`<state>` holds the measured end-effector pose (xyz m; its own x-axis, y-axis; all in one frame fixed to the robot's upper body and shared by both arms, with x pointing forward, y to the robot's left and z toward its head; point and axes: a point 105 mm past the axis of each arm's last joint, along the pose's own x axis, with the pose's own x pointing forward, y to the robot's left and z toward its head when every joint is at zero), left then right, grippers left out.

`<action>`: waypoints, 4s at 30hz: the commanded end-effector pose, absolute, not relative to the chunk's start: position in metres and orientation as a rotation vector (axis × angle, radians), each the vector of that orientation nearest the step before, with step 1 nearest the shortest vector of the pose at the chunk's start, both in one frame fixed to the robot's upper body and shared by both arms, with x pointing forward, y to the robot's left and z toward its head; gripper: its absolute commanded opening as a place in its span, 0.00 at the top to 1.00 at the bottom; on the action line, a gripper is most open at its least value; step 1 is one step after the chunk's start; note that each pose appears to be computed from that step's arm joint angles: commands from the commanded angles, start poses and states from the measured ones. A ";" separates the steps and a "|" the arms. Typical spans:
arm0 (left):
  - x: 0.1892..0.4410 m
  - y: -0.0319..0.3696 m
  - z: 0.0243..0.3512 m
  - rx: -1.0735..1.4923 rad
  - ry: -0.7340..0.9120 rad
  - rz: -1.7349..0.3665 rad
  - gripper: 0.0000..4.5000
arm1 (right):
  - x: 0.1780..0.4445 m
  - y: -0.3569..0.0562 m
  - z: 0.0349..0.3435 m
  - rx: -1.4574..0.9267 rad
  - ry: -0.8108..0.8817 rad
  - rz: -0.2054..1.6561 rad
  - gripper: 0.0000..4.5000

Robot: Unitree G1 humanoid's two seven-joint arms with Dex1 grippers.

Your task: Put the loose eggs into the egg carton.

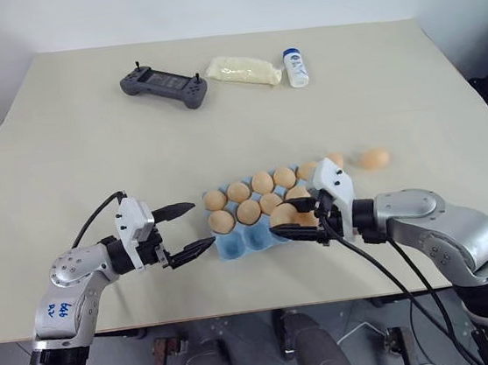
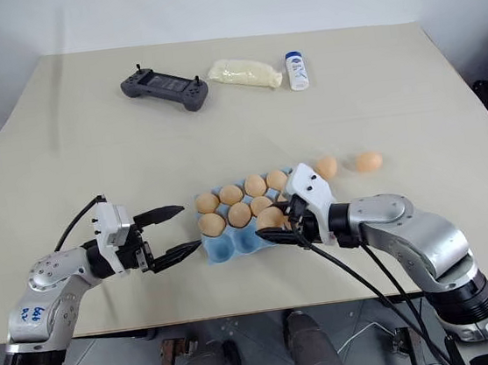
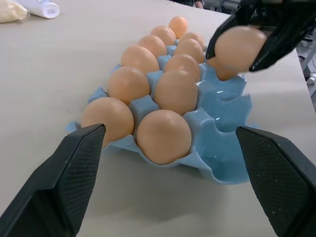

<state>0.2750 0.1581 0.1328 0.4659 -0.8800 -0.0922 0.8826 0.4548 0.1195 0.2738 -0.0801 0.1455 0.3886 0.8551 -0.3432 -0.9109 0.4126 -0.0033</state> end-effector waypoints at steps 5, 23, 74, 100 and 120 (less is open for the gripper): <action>0.270 0.157 0.143 0.173 -0.027 -1.083 0.00 | 0.274 -0.071 0.151 -0.233 0.261 1.179 0.01; 0.271 0.159 0.137 0.159 -0.013 -1.106 0.00 | 0.287 -0.172 0.196 -0.262 0.130 0.839 0.01; 0.264 0.155 0.143 0.164 -0.046 -1.069 0.00 | 0.390 -0.203 0.166 -0.073 0.083 0.432 0.01; 0.262 0.156 0.143 0.156 -0.054 -1.019 0.00 | 0.410 -0.187 0.147 -0.156 0.223 0.493 0.01; 0.265 0.155 0.142 0.154 -0.062 -1.010 0.00 | 0.409 -0.179 0.148 -0.163 0.226 0.540 0.55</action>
<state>0.2665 0.1577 0.1301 0.5371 -0.8412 -0.0630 0.8409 0.5280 0.1189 0.4069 -0.1831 0.1296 0.8267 0.4658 -0.3158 -0.5122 0.8552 -0.0796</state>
